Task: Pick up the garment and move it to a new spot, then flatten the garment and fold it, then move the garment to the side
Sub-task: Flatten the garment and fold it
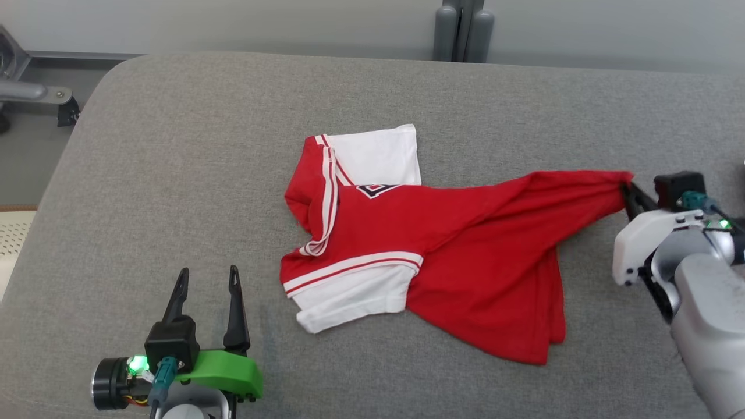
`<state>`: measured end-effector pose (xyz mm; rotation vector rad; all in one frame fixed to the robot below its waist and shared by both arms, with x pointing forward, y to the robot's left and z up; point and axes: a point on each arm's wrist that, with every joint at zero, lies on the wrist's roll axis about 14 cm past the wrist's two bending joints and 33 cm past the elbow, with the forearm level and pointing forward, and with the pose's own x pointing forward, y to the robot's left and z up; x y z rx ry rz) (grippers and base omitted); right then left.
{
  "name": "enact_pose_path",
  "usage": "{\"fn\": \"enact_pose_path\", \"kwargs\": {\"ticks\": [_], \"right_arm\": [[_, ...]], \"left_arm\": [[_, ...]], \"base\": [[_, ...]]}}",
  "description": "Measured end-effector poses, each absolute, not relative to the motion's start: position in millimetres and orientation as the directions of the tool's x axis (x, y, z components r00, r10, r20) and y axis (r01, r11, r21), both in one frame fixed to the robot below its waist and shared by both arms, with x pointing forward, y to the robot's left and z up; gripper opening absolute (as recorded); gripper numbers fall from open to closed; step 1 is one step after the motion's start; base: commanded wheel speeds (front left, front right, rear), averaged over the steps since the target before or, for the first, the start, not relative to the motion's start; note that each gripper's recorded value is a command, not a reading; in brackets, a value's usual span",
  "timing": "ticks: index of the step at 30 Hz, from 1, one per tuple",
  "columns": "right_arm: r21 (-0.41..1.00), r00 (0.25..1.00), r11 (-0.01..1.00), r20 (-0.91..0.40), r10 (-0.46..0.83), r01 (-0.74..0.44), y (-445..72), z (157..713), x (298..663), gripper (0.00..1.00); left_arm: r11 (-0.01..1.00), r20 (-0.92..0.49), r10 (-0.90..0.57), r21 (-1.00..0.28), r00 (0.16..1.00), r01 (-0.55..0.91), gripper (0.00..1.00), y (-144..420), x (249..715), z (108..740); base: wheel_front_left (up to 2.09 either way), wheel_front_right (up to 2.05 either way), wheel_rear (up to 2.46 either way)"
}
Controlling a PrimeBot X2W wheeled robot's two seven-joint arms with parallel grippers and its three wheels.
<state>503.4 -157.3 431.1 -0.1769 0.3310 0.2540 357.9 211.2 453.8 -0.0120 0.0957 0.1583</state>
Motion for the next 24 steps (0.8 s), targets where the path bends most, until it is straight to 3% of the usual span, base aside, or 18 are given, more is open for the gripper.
{"fn": "enact_pose_path", "kwargs": {"ticks": [6, 11, 19, 24], "right_arm": [[-0.288, 0.961, 0.921, -0.167, 0.221, -0.262, -168, 490, 546, 0.00], [-0.347, 0.961, 0.896, -0.095, 0.261, -0.278, -157, 507, 552, 0.00], [-0.372, 0.928, 0.851, -0.126, 0.349, -0.371, -137, 479, 508, 0.00], [-0.367, 0.888, 0.808, -0.182, 0.423, -0.460, -126, 451, 457, 0.00]], "left_arm": [[0.985, -0.099, 0.169, -0.006, 0.981, -0.170, 1.00, 214, 357, 453], [0.986, -0.098, 0.165, -0.009, 0.981, -0.166, 1.00, 211, 360, 453], [0.992, -0.093, 0.118, -0.024, 0.989, -0.121, 1.00, 196, 371, 453], [0.996, -0.088, 0.082, -0.028, 0.993, -0.085, 1.00, 184, 379, 453]], "base": [[0.00, 0.00, 0.00], [0.00, 0.00, 0.00], [0.00, 0.00, 0.00], [0.00, 0.00, 0.00]]}}
